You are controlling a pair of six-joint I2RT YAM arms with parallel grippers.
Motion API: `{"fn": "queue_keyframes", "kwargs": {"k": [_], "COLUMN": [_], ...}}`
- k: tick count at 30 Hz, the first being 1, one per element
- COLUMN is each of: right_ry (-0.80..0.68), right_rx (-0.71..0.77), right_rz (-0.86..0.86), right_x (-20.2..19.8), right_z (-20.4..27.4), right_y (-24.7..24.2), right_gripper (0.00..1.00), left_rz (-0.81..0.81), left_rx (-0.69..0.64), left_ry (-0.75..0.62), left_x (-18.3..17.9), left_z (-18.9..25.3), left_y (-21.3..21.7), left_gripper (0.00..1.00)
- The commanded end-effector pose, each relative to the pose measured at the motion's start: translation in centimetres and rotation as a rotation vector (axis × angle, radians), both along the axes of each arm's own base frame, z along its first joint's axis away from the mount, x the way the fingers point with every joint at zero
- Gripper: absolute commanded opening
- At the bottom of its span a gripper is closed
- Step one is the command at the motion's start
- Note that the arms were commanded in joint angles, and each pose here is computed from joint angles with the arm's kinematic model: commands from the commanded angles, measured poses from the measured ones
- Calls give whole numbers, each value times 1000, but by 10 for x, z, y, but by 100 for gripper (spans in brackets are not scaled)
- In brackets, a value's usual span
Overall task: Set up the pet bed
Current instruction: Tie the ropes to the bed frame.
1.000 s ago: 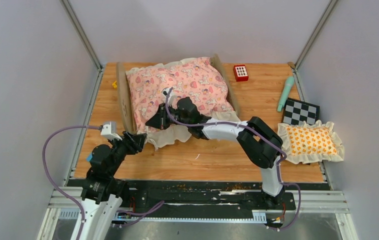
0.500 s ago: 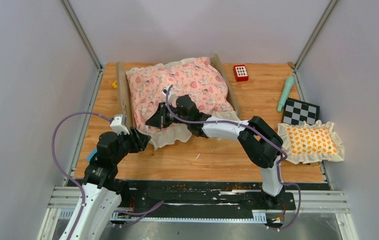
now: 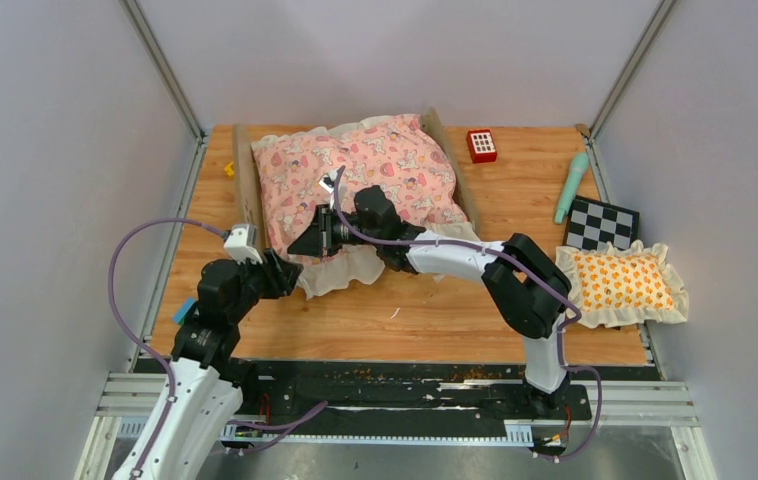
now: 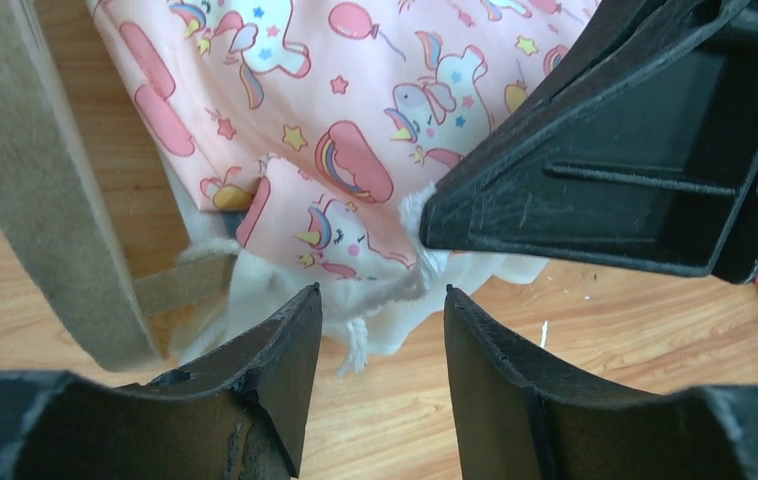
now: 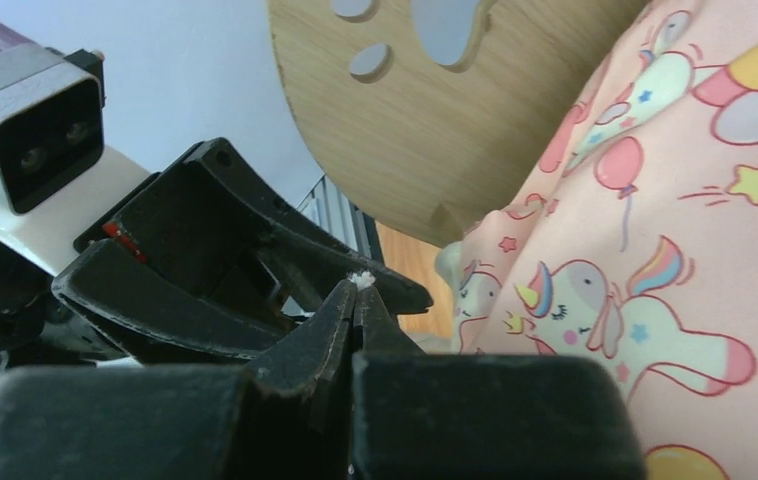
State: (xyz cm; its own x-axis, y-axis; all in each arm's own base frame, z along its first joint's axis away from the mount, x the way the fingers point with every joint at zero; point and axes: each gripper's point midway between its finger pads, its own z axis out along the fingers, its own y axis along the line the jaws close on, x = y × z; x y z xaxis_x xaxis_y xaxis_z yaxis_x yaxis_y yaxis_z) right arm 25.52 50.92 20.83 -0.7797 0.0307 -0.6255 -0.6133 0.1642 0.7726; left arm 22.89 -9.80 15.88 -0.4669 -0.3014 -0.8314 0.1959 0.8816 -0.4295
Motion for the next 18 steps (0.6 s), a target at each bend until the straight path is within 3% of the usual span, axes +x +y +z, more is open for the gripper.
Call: {"fn": "queue_keyframes", "kwargs": {"k": [1,10,16,18], "right_ry": [-44,-20,-7,-17], "right_rx": [89,99,84,83], "right_rz": [59,99,100,95], "right_x": [-10,-18,-18,-16], "right_z": [53,57,53,54], "right_y": [0,0,-1,-3], "right_gripper": [0,0,0,7], "left_rz": [-14,-10,1,-1], "left_rx": [7,20,-14,-28], "left_ry": [-105,-132,-183,-189], "left_x": [13,21,24,25], "left_z": [19,18,22,23], "left_y": [-2,-1,-2,-4], "left_gripper": [56,47,17,5]}}
